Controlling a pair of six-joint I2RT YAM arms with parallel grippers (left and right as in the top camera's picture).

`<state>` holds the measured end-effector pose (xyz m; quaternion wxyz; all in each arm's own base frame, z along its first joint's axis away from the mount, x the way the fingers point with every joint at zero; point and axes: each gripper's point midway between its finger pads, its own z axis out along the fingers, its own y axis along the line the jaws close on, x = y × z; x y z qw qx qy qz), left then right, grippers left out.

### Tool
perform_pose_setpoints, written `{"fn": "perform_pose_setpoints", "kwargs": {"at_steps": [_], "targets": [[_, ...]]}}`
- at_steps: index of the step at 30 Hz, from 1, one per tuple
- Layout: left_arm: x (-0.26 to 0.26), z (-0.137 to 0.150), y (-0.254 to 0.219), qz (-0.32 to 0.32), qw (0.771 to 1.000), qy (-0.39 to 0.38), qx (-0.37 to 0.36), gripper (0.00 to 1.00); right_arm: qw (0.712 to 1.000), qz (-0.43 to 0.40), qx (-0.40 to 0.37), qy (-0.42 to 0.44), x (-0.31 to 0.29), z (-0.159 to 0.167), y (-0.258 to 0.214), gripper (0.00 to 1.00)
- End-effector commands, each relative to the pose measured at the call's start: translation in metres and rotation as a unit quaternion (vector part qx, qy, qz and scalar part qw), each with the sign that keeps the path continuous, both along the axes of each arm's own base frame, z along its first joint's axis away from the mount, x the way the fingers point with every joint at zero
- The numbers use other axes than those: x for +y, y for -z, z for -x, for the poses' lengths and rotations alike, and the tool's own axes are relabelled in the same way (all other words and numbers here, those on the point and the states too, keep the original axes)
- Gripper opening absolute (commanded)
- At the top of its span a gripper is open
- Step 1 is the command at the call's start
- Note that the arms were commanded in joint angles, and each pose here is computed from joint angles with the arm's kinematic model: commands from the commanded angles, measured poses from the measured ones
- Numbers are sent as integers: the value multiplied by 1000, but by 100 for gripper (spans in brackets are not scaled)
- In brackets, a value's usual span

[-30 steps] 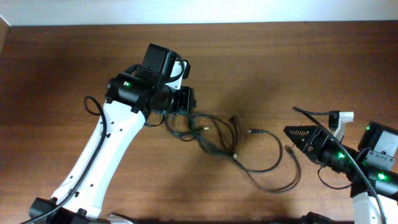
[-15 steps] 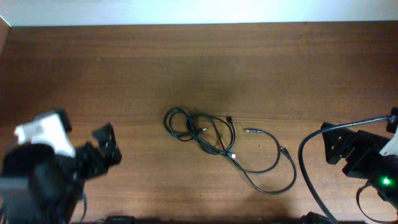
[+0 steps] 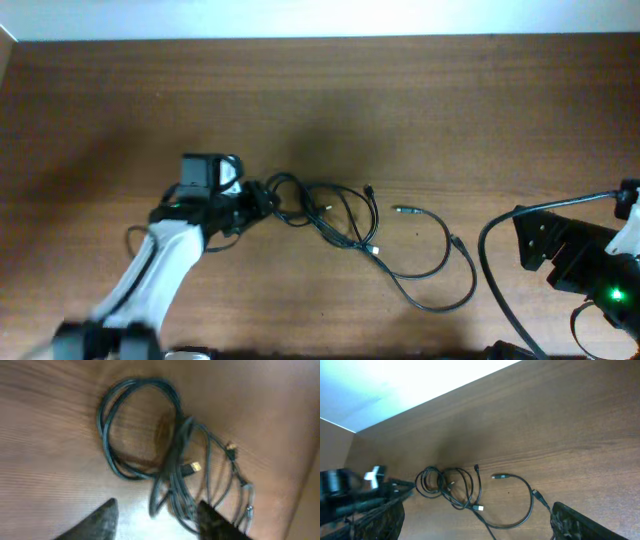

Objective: Untangle cables

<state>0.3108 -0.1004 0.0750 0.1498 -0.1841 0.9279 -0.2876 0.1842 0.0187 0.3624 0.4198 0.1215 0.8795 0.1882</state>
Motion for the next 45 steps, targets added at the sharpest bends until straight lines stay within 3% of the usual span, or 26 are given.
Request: {"fn": "perform_pose_setpoints", "kwargs": {"at_steps": [1, 3, 4, 5, 6, 7, 8, 10, 12, 15, 19, 20, 21, 25, 28, 29, 33, 37, 38, 39, 40, 41, 42, 44, 45], "targets": [[-45, -1, 23, 24, 991, 126, -28, 54, 1000, 7, -7, 0, -1, 1, -3, 93], [-48, -7, 34, -4, 990, 137, -41, 55, 1000, 7, -7, 0, -1, 1, -3, 94], [-43, -11, 46, -39, 990, 129, -37, 45, 1000, 6, -5, 0, 0, 1, -2, 94], [-44, -12, 51, -48, 990, 130, -38, 13, 1000, 5, -2, 0, 0, 2, -1, 96], [-54, -15, 40, -21, 988, 142, -54, 0, 1000, 0, 3, -3, 2, 4, 0, 99], [-65, -20, 19, 17, 984, 162, -77, 0, 1000, -6, 9, -7, 4, 6, 2, 77], [-85, -21, -32, 90, 964, 210, -133, 0, 1000, -15, 18, -12, 8, 9, 6, 50], [-100, -13, -95, 152, 934, 255, -200, 0, 998, -38, 29, -28, 16, 12, 11, 34], [-107, 17, -179, 175, 873, 319, -325, 0, 991, -99, 60, -68, 34, 12, 31, 23], [-100, 52, -249, 170, 832, 319, -422, 0, 974, -155, 88, -137, 53, 14, 65, 29], [-93, 84, -329, 186, 768, 296, -536, 0, 966, -183, 109, -145, 57, 12, 87, 34], [-90, 90, -354, 192, 742, 286, -576, 0, 961, -203, 100, -159, 62, 10, 86, 39], [-88, 89, -364, 195, 735, 273, -590, 0, 954, -224, 85, -179, 67, 7, 85, 43], [-80, 74, -372, 200, 755, 215, -586, 1, 944, -232, 45, -231, 75, -12, 110, 59], [-79, 72, -372, 199, 757, 209, -586, 5, 941, -162, -7, -296, 91, -43, 126, 77], [-79, 72, -372, 199, 757, 209, -586, 5, 947, -154, 15, -283, 95, -57, 136, 77], [-79, 72, -372, 199, 757, 209, -586, 5, 903, -232, 109, -344, 173, -81, 166, 77], [-79, 72, -372, 199, 757, 209, -586, 4, 865, -273, 147, -395, 249, -89, 192, 77], [-79, 72, -372, 199, 757, 209, -586, 4, 857, -285, 136, -406, 266, -93, 192, 72], [-79, 72, -372, 199, 757, 209, -586, 4, 852, -294, 130, -413, 277, -96, 192, 60], [-79, 72, -372, 199, 757, 209, -586, 5, 850, -299, 132, -412, 281, -99, 195, 28], [-78, 71, -372, 198, 757, 209, -586, 5, 851, -298, 134, -410, 279, -100, 198, 4], [-75, 68, -369, 193, 763, 203, -583, 5, 851, -302, 132, -408, 275, -103, 196, 4], [-58, 48, -336, 146, 804, 183, -546, 2, 843, -321, 128, -412, 259, -108, 187, 4], [-37, 31, -305, 113, 851, 136, -495, 0, 842, -332, 125, -406, 244, -116, 184, 4]]}}
